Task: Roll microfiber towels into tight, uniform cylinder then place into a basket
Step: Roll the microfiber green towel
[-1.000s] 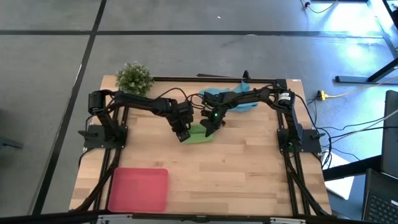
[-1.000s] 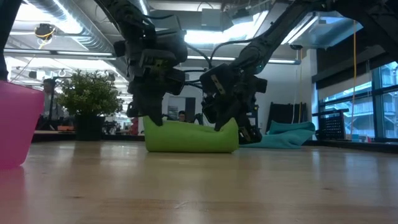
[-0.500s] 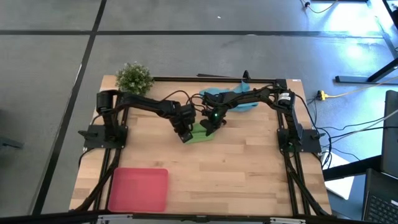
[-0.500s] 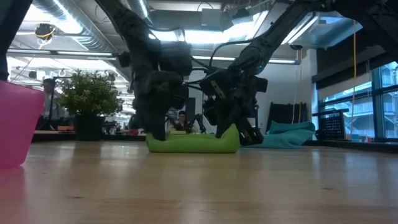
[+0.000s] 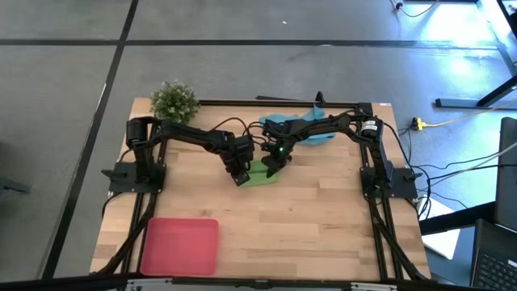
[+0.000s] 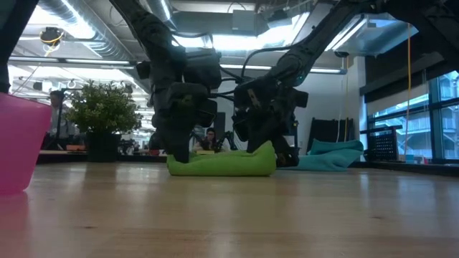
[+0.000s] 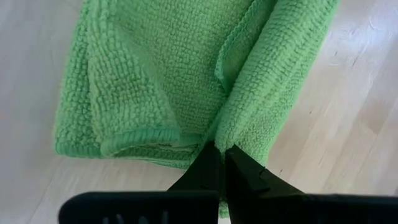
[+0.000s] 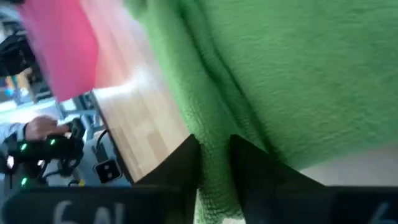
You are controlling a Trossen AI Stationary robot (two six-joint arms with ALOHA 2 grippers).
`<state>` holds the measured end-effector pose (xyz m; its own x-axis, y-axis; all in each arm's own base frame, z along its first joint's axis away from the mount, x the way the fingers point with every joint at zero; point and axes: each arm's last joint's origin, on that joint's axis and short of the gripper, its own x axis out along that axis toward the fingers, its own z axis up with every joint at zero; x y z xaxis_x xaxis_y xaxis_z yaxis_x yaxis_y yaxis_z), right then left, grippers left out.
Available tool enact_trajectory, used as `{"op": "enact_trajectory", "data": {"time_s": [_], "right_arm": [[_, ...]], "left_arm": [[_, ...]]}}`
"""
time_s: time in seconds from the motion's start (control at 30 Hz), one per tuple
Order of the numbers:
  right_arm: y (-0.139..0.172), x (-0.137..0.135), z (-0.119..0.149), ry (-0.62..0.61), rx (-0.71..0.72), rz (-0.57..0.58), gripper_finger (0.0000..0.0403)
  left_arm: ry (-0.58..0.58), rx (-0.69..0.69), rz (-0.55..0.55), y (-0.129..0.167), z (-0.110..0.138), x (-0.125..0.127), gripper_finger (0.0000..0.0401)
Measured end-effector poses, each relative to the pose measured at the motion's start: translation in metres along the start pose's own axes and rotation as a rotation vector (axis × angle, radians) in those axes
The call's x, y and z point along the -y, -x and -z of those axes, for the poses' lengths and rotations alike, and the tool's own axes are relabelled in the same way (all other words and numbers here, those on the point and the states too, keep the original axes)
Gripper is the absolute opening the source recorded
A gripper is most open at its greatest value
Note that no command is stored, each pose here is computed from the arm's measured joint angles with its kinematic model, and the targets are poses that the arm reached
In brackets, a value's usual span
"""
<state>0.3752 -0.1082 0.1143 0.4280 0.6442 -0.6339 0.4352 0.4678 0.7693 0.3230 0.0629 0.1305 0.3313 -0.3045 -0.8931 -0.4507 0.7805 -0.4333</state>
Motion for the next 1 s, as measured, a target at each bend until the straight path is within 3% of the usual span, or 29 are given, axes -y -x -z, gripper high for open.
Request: {"op": "enact_trajectory", "data": {"time_s": [0.2, 0.47, 0.7, 1.0], "right_arm": [[0.006, 0.005, -0.003, -0.145, 0.03, 0.017, 0.0142], [0.042, -0.002, -0.003, -0.149, 0.153, 0.09, 0.0142], [0.065, -0.035, 0.013, 0.043, 0.206, 0.147, 0.0139], [0.043, -0.066, 0.03, 0.408, 0.152, 0.186, 0.0139]], "left_arm": [[-0.002, 0.0, 0.0, 0.0, 0.0, 0.0, 0.0], [-0.002, -0.001, 0.001, 0.0, 0.0, 0.0, 0.0], [-0.003, 0.003, -0.003, 0.0, 0.0, 0.0, 0.0], [-0.006, 0.005, -0.003, -0.001, 0.0, 0.0, 0.0]]}}
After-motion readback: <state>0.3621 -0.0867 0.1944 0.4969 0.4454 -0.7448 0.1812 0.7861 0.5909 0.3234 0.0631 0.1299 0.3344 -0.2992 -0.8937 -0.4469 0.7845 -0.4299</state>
